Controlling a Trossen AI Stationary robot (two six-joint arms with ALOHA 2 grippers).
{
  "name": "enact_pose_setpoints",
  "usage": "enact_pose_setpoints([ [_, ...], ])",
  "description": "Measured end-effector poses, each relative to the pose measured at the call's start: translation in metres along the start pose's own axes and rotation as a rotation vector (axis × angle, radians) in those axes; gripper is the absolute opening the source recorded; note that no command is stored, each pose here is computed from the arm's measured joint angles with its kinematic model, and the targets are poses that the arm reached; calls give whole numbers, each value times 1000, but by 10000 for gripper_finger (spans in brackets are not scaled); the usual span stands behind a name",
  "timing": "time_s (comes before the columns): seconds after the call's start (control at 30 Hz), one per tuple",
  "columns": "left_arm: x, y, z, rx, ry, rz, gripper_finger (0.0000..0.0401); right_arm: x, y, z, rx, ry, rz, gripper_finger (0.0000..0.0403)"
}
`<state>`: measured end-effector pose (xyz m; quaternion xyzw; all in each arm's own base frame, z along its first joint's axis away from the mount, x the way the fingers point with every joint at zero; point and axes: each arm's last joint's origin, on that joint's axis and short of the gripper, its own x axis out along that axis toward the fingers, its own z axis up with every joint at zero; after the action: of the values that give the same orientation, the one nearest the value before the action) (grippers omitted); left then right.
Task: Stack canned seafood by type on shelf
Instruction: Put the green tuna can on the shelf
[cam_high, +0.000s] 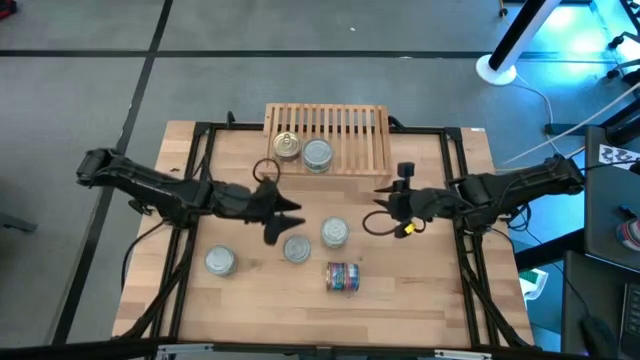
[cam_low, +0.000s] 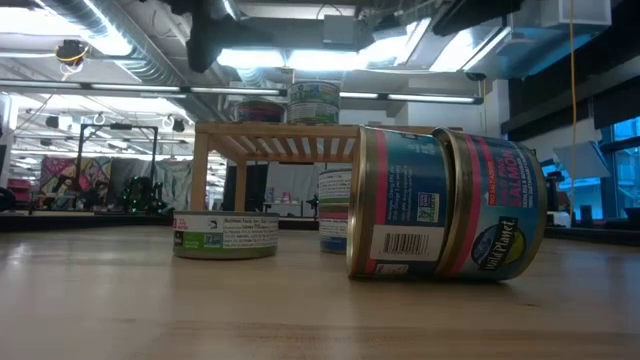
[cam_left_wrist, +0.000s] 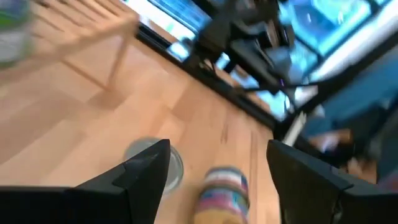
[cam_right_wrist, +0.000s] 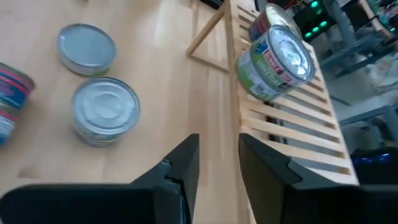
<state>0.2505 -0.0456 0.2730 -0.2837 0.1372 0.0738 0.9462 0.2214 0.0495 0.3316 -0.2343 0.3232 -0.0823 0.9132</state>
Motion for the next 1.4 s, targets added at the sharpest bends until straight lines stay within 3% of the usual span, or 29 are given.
enact_pose_setpoints([
  [0.17,5,-9,-18,90,71,-23,265,0,2,0,49,-11,93,115],
  [0.43,8,-5,-29,-49,152,42,265,3,6,1,49,-20,181,115],
  [0.57,9,-2,-34,-42,184,77,265,5,7,3,52,-28,184,115],
  [0.77,22,-4,-47,72,217,66,265,9,9,7,64,-53,173,115],
  [0.87,28,-3,-53,41,235,86,265,12,10,9,67,-58,175,118],
  [1.03,36,1,-61,-24,257,117,265,18,13,9,63,-37,159,162],
  [1.23,47,0,-70,134,264,77,265,24,15,8,51,-1,115,240],
  [1.4,61,2,-78,245,234,62,265,24,18,1,21,57,190,268],
])
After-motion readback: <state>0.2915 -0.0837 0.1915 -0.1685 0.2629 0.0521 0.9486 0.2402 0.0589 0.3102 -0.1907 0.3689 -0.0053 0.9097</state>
